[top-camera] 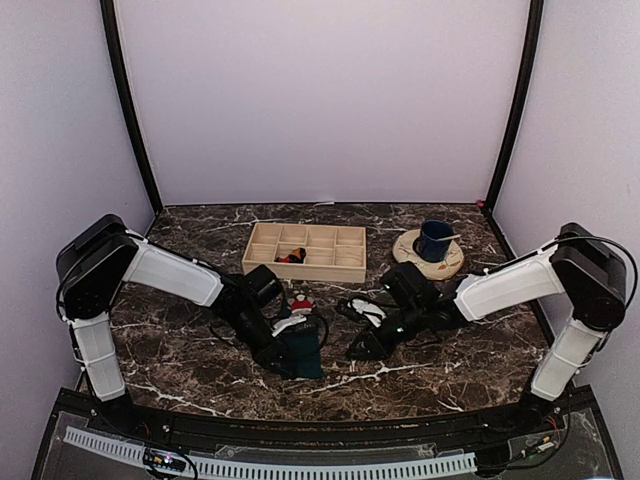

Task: Roll the socks
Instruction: Roll the sock at the center of the board.

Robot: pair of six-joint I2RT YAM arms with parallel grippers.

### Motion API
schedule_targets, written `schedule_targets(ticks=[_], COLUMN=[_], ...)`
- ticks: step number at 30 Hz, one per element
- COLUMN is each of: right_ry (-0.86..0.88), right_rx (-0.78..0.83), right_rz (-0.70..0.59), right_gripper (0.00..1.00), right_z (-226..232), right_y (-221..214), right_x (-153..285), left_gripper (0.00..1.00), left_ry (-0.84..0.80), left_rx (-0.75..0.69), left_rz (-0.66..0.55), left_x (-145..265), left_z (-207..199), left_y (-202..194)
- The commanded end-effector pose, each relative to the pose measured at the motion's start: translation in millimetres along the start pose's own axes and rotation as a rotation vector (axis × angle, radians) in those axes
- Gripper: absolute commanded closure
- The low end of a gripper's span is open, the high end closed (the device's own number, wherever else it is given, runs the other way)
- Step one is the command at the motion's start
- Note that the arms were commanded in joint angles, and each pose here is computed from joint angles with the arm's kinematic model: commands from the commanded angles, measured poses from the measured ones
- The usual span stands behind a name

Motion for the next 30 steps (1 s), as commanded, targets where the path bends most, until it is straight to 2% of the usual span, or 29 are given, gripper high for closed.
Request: schedule_targets(ticks=[1, 8, 13, 22, 30], right_ry=[-0.175, -0.287, -0.332, -0.367, -0.378], right_rx=[0.216, 0.48, 0.642, 0.803, 0.847], right_rz=[-0.105, -0.128, -0.114, -0.033, 0.004], right_gripper=[0.82, 0.8, 0.75, 0.69, 0.69], right_z=[13.6, 51.3, 73.7, 91.1, 90.8], right_y=[12.8, 9.9, 9.5, 10.5, 9.2], right_x=[3.5, -3.7, -17.2, -54.6, -65.6], left_gripper=[0.96, 0.96, 0.96, 0.97, 0.97], left_ry=[-0.101, -0.169, -0.193, -0.222, -0.233], left_rx=[0.067, 0.134, 0.154, 0.174, 0.176], left_rz=[0.02, 0.003, 0.013, 0.045, 0.049], left_x=[5.6, 11.0, 10.2, 7.5, 6.3], left_z=[-5.7, 0.0, 2.4, 2.9, 3.5], left_y=[-6.2, -7.0, -7.8, -15.0, -16.0])
Point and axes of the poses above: each gripper's point midway between its finger pads, its own x axis back along the fingers, its own z axis along the line the jaws close on, y = z × x, the point moved 3 cm from there along x, back along the fingers, and after that the axes turned 3 degrees about -x, right-handed, at the moved point
